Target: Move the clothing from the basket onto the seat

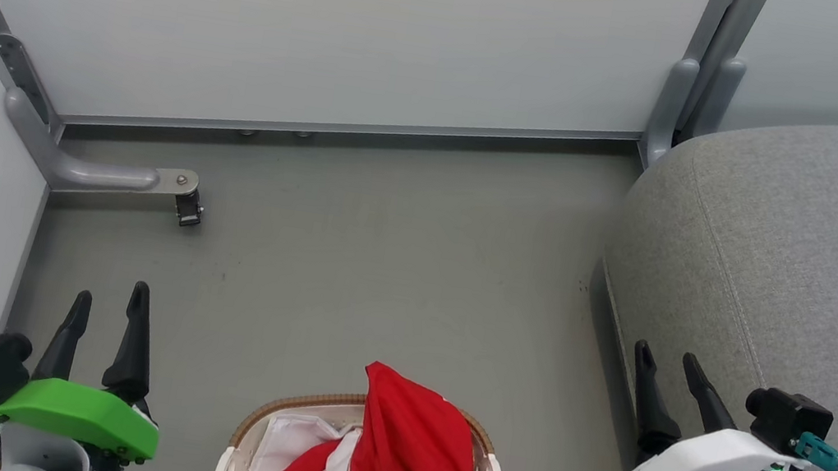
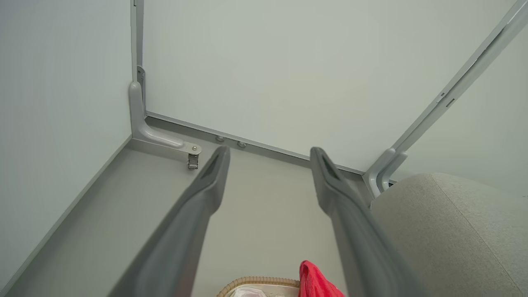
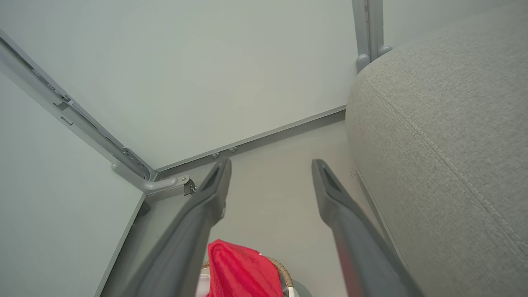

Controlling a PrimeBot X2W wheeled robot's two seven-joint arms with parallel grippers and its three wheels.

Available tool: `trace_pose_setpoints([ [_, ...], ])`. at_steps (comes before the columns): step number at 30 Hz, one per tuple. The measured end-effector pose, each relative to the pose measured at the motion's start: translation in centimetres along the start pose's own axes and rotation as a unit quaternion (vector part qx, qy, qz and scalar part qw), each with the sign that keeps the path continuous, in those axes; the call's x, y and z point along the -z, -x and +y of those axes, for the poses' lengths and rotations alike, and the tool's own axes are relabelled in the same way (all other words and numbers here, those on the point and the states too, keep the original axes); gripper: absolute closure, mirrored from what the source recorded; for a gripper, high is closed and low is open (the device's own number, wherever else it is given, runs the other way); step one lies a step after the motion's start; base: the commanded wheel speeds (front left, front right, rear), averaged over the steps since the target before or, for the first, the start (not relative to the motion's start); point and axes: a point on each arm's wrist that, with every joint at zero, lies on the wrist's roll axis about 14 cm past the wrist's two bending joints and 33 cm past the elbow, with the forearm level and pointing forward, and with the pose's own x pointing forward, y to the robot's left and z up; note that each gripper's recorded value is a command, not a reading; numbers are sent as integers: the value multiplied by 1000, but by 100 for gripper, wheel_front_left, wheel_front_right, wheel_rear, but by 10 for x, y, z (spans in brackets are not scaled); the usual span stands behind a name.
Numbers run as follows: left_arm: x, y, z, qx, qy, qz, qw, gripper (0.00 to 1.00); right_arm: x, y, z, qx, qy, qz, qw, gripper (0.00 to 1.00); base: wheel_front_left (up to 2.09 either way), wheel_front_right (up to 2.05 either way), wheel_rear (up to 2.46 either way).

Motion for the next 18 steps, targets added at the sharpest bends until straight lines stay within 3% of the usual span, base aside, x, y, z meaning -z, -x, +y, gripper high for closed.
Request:
trace_pose_setpoints([
  [18, 11, 3, -10, 24, -85, 7, 996, 0, 9, 3, 0, -5, 88, 6, 996, 0, 0, 0, 0],
])
